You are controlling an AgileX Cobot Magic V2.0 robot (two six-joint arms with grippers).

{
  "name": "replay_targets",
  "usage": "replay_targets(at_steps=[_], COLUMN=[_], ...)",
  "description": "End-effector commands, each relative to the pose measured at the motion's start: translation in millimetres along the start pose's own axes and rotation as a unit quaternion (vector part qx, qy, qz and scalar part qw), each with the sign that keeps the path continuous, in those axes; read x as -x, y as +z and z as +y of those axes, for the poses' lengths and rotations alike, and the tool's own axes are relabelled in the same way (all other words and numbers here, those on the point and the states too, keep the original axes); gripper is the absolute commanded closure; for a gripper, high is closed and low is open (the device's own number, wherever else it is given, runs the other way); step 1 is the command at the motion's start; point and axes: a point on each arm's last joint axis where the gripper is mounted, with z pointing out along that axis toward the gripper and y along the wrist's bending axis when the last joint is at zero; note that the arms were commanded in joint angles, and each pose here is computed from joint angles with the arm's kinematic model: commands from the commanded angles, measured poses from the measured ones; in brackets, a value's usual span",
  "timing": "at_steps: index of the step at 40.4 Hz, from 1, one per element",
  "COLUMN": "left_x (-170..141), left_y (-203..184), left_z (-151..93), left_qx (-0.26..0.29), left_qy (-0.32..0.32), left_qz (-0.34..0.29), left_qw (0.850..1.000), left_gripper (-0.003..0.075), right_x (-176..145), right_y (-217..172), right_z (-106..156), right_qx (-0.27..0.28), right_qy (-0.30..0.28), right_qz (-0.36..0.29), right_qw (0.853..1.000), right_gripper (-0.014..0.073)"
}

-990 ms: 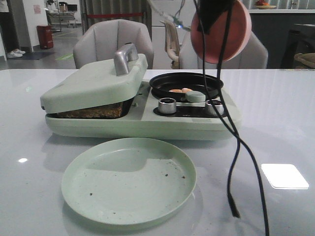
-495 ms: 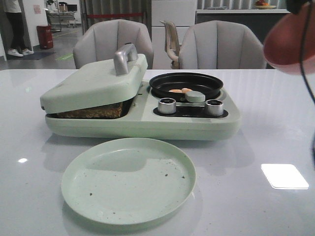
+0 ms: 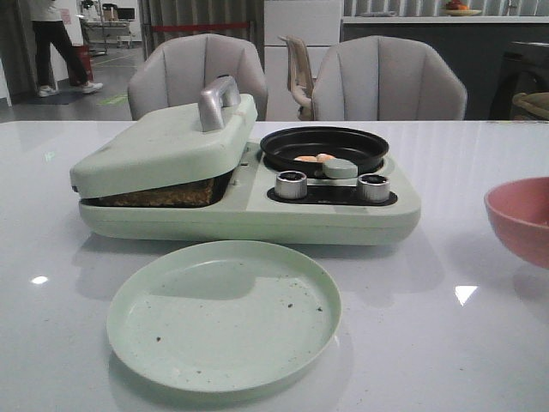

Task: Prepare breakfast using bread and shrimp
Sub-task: 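Lower the empty pink bowl back onto the table, release it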

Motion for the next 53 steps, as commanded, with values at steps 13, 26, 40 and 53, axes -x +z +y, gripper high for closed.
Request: replay_targets(at_steps=[13, 26, 40, 53], left_x=[12.1, 12.0, 12.0, 12.0], left_y=[-4.6, -4.6, -4.6, -4.6], left_z=[-1.3, -1.4, -1.4, -1.4], left_qx=[0.001, 0.001, 0.001, 0.001], left_qy=[-0.004, -0.004, -0.004, -0.004], left_qz=[-0.040, -0.039, -0.039, -0.039], left_qw=[0.999, 0.999, 0.999, 0.999], left_gripper=[0.0619, 0.0619, 0.0619, 0.0619], right_x=[12.1, 10.6, -48.9, -112.9], right_y=[-4.7, -89.0, -177.5, -182.9], right_z=[-0.5, 38.8, 86.2, 66.2], right_qx=[0.003, 0.026, 0.076, 0.085], right_qy=[0.005, -0.077, -0.211, -0.178], right_qz=[-0.052, -0.161, -0.206, -0.209], right_qw=[0.999, 0.984, 0.952, 0.958], right_gripper=[0.0175, 0.0165, 0.0165, 0.0165])
